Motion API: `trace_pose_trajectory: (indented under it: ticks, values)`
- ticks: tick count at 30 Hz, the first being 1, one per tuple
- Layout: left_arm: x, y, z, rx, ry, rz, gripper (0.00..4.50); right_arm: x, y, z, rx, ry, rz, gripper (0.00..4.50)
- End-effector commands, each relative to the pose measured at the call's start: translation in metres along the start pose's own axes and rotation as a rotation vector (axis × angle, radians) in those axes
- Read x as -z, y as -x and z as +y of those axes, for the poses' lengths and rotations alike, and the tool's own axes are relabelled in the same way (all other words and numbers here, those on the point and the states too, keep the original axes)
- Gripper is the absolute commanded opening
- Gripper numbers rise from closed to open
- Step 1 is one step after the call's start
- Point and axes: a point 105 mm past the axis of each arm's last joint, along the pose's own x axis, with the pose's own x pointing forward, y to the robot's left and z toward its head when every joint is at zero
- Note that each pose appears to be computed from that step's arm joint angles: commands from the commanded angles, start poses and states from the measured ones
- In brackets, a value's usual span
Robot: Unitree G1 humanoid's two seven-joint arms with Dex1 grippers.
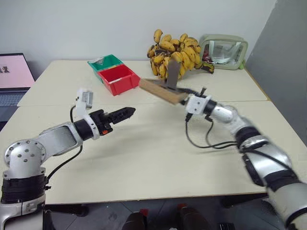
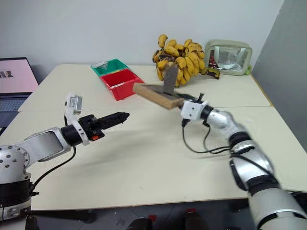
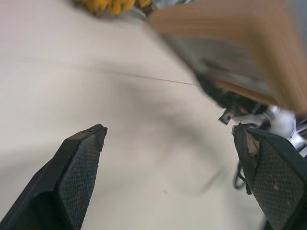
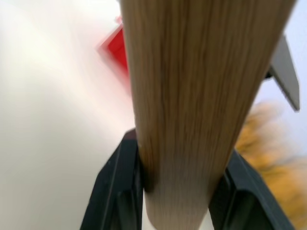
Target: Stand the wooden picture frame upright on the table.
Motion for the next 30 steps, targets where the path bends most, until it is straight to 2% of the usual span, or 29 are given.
trace_pose_trajectory:
  ticks: [1,5,9,15,17,24,26,28,30]
  values:
    - [0.000,-0.002,-0.012,-0.032,-0.305,-0.083,4.45,-0.027,0.000,-0.006,-0.124,-0.376,-0.138,1.28]
    - [0.017,-0.002,-0.013,-0.047,-0.372,-0.096,4.45,-0.017,-0.006,0.011,-0.215,-0.607,-0.114,1.28]
    - [0.028,0.002,-0.014,-0.041,-0.361,-0.078,4.45,0.005,-0.009,0.028,-0.214,-0.657,-0.029,1.28]
    - [0.031,0.004,-0.010,-0.052,-0.351,-0.076,4.45,0.011,-0.009,0.026,-0.151,-0.830,-0.061,1.28]
    - [0.034,0.003,-0.010,-0.044,-0.349,-0.066,4.50,0.016,-0.005,0.026,-0.147,-0.828,-0.050,1.98]
    - [0.036,-0.001,-0.007,-0.032,-0.358,-0.058,4.50,0.029,0.010,0.028,-0.171,-0.740,0.001,3.59]
    - [0.033,-0.002,-0.001,-0.034,-0.360,-0.056,4.50,0.042,0.031,0.027,-0.179,-0.650,0.058,4.09]
    - [0.031,-0.002,0.004,-0.034,-0.366,-0.046,4.50,0.057,0.055,0.027,-0.177,-0.527,0.152,4.47]
    - [0.026,0.000,0.011,-0.036,-0.362,-0.035,4.50,0.058,0.078,0.021,-0.157,-0.432,0.182,4.47]
